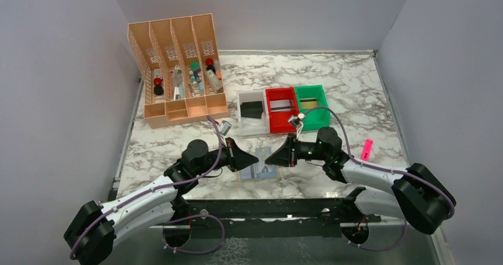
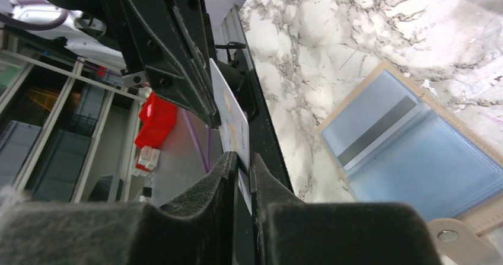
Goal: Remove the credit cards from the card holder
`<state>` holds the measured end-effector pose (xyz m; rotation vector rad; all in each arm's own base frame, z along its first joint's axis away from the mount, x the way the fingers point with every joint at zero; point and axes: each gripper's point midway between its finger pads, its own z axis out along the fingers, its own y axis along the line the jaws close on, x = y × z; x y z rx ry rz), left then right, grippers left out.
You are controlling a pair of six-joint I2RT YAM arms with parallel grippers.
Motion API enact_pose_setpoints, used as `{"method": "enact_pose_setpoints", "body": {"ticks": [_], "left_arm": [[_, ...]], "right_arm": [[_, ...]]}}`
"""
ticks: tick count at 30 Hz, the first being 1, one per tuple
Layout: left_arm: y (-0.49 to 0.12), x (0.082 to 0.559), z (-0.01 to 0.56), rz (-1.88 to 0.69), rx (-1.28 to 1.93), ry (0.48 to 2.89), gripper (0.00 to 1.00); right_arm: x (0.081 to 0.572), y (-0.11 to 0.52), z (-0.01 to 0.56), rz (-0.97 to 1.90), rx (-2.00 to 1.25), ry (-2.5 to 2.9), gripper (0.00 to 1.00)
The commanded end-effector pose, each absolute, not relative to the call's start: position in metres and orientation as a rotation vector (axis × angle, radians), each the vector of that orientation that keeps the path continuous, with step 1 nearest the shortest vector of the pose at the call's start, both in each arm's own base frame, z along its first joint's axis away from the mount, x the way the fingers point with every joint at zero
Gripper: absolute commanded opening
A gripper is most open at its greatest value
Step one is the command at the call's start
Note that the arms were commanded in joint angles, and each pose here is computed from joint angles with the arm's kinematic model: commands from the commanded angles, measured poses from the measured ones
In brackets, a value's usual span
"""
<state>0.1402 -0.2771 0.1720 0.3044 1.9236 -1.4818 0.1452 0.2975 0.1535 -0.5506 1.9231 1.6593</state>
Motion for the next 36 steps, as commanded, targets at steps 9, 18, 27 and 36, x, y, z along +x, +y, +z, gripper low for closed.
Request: {"method": "enact_pose_setpoints", "body": {"ticks": [9, 18, 27, 36], "left_arm": [[-0.263, 0.157, 0.166, -1.384, 0.191, 1.884, 0.69], [-0.223, 0.187, 0.131, -1.013, -0.003, 2.047, 0.98], [-0.203, 0.193, 0.120, -0.874, -0.068, 2.078, 0.99], [-0.196, 0.193, 0.118, -0.819, -0.061, 2.101, 0.99]], "right_arm": [[0.145, 0.294, 0.170, 1.651, -0.613, 1.829, 0.03], [0.232, 0.254, 0.161, 0.962, -0.389, 1.975, 0.01], [0.321, 0.216, 0.176, 0.330, -0.450, 1.925, 0.01], [0.384, 0.210, 0.163, -0.111, -0.712, 1.801, 0.02]]}}
